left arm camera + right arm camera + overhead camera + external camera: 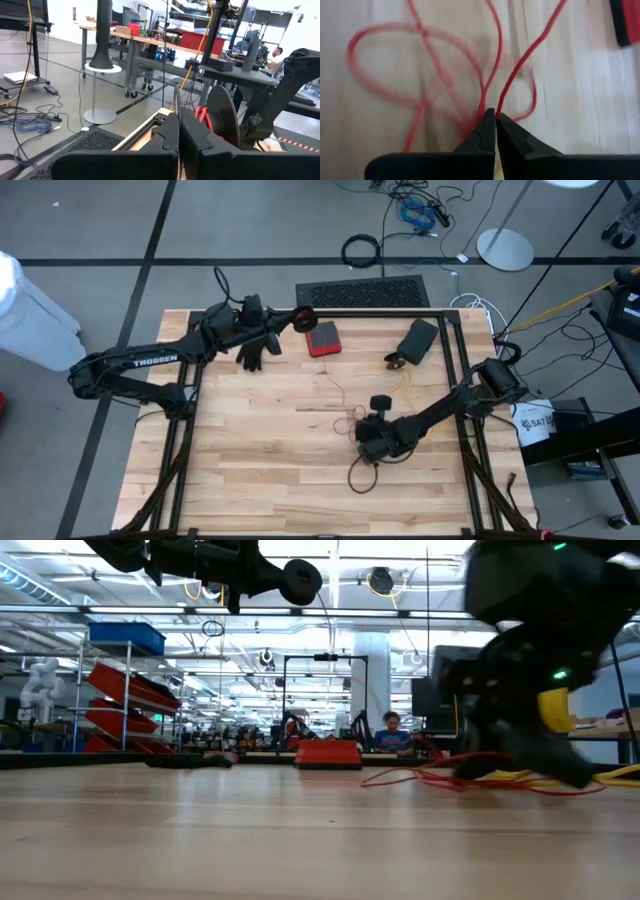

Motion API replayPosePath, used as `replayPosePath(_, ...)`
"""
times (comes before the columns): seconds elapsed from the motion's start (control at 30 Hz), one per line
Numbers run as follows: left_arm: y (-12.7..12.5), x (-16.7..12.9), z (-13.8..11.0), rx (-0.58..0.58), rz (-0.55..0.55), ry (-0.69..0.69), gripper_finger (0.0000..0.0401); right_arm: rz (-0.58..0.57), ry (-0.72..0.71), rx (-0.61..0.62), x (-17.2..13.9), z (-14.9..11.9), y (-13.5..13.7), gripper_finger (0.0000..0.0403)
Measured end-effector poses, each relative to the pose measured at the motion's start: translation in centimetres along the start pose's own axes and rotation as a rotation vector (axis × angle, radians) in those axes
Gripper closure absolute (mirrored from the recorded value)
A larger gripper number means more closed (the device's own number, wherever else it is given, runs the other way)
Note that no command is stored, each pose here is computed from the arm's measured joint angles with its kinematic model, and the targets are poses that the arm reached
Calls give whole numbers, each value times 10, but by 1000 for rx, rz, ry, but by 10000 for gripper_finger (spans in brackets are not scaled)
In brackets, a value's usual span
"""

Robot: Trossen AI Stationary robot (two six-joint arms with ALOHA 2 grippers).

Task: Coil cords
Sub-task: Coil the red wire onto the spool

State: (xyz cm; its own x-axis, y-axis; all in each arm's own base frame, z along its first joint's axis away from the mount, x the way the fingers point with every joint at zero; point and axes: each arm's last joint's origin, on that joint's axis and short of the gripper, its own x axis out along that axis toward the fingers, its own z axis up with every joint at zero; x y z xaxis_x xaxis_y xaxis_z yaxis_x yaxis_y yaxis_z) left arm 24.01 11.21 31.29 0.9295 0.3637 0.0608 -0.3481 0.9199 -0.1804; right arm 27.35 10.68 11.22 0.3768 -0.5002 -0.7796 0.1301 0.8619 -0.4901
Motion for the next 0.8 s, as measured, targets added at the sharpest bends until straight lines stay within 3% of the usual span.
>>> replayPosePath(0.3, 2, 0, 0, -2, 7, -1, 401, 34, -28, -9, -62, -20, -5, 403)
replayPosePath(0.47, 2, 0, 1, -11, 3, -4, 401, 200, -105, 79, -98, -21, -16, 396)
replayPosePath(0.63, 1, 0, 3, -10, -2, -26, 401, 343, -97, 193, -118, -23, -28, 330)
replayPosePath(0.8, 1, 0, 3, -10, -2, -26, 401, 377, -110, 254, -122, -21, -29, 261)
